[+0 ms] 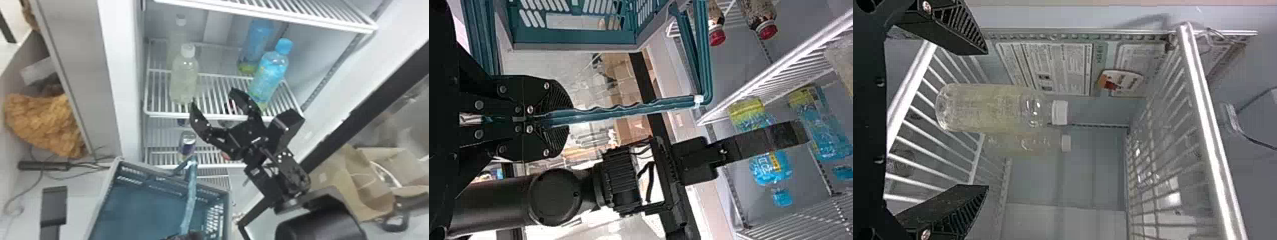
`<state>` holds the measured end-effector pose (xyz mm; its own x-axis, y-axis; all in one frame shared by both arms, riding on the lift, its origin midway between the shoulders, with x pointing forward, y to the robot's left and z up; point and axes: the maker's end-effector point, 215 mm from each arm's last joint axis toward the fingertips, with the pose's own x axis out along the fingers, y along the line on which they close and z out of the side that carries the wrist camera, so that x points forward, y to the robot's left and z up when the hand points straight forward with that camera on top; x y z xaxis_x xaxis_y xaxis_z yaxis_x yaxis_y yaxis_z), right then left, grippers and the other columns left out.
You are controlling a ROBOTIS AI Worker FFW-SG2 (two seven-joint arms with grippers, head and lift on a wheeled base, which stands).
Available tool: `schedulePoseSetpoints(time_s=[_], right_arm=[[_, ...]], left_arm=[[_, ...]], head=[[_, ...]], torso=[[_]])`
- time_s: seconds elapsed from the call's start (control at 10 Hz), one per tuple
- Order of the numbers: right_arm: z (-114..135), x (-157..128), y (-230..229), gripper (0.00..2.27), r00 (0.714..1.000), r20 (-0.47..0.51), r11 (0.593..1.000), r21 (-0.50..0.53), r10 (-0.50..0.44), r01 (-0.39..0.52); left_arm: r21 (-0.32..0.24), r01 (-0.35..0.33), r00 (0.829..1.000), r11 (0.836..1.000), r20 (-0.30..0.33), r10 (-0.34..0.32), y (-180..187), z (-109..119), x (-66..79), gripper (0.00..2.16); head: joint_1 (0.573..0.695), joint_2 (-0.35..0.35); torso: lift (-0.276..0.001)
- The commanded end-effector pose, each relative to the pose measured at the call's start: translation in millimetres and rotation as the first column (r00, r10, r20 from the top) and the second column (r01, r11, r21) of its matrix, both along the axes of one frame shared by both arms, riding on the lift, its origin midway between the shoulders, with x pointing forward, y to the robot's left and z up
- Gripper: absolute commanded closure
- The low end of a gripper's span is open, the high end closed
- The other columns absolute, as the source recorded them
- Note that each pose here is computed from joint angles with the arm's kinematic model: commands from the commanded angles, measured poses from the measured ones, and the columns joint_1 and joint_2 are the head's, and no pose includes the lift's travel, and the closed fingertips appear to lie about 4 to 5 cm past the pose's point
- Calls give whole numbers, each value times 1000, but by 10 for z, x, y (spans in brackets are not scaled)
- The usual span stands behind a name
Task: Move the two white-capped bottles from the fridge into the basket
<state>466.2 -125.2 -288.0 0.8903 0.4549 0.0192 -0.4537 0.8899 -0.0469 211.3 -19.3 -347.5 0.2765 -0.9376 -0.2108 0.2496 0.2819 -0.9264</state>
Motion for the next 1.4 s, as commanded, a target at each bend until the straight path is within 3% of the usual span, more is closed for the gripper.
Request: schedulePoseSetpoints(time_s=[0.0,0.6,1.0,1.3], right_arm=[[-17,144,61,73,1000,-1,1000,-2,21,-21],[-65,498,401,73,996,4,996,-27,85,-84],[-61,741,482,73,997,13,996,-48,79,-79],[-205,924,478,105,997,-15,997,-36,75,-75]], left_arm=[[-1,-1,1000,1000,0,1,0,1,1,1194],[-10,-2,1000,1000,4,2,-11,34,14,1194],[-11,2,1000,1000,11,-2,-23,51,27,1194],[-14,7,1000,1000,17,-7,-37,73,39,1194]], head=[[695,-251],[695,-185],[695,-160],[695,-147]], torso=[[0],[0],[0],[0]])
